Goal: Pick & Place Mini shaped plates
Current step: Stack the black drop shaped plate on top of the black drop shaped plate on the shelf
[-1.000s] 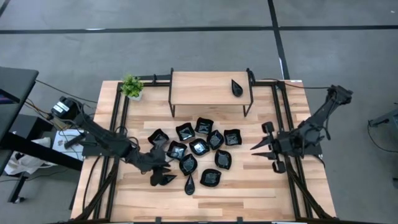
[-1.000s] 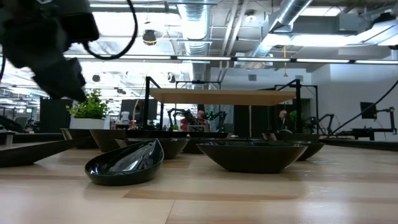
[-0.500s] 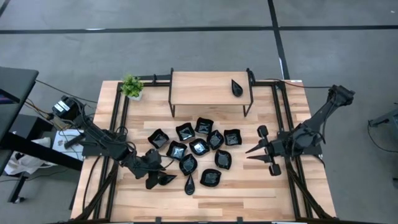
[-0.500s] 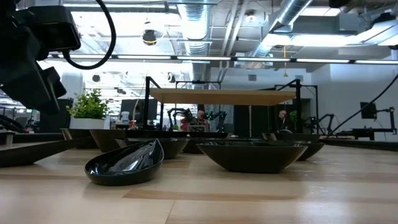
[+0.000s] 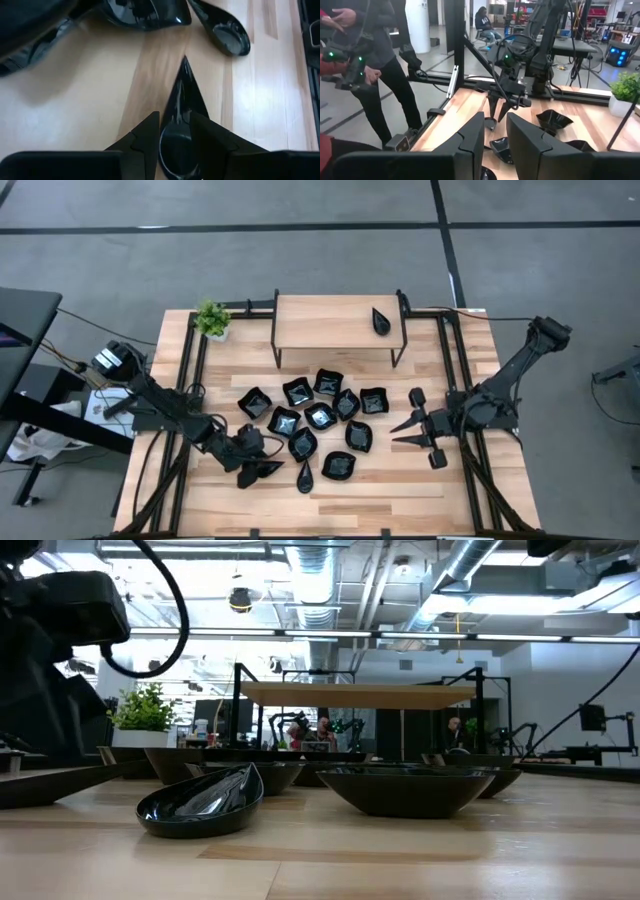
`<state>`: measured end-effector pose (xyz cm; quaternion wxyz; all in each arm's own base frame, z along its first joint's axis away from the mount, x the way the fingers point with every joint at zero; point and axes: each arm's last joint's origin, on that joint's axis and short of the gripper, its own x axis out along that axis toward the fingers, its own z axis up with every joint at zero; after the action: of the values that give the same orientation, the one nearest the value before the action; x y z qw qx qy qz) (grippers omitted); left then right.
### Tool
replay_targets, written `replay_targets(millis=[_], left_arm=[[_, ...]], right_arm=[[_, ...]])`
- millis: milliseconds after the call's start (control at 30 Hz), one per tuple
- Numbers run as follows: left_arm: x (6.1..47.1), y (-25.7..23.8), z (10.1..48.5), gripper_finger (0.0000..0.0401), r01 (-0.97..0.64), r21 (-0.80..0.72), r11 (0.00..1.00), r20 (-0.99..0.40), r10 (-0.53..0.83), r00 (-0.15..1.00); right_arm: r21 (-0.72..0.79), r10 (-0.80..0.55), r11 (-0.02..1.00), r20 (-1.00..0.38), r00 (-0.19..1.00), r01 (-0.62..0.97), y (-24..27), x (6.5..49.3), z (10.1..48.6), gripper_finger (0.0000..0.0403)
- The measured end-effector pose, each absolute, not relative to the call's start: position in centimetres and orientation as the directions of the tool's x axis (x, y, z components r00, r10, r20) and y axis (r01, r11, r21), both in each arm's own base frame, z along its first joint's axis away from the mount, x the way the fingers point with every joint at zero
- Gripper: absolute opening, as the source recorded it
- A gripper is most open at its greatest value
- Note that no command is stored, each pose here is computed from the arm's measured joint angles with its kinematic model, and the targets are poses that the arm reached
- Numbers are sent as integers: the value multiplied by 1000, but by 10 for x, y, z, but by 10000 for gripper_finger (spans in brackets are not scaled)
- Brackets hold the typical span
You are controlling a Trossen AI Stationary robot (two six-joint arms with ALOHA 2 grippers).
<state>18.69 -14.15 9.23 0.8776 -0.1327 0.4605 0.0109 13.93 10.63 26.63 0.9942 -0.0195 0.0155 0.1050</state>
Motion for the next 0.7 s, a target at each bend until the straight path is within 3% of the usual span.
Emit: replay_targets(millis=[700], left_arm=[[190, -142, 82, 108, -191, -200, 961, -808, -52, 587]], right_arm=[[-36, 279, 959, -37, 959, -281, 117, 132, 266, 77]])
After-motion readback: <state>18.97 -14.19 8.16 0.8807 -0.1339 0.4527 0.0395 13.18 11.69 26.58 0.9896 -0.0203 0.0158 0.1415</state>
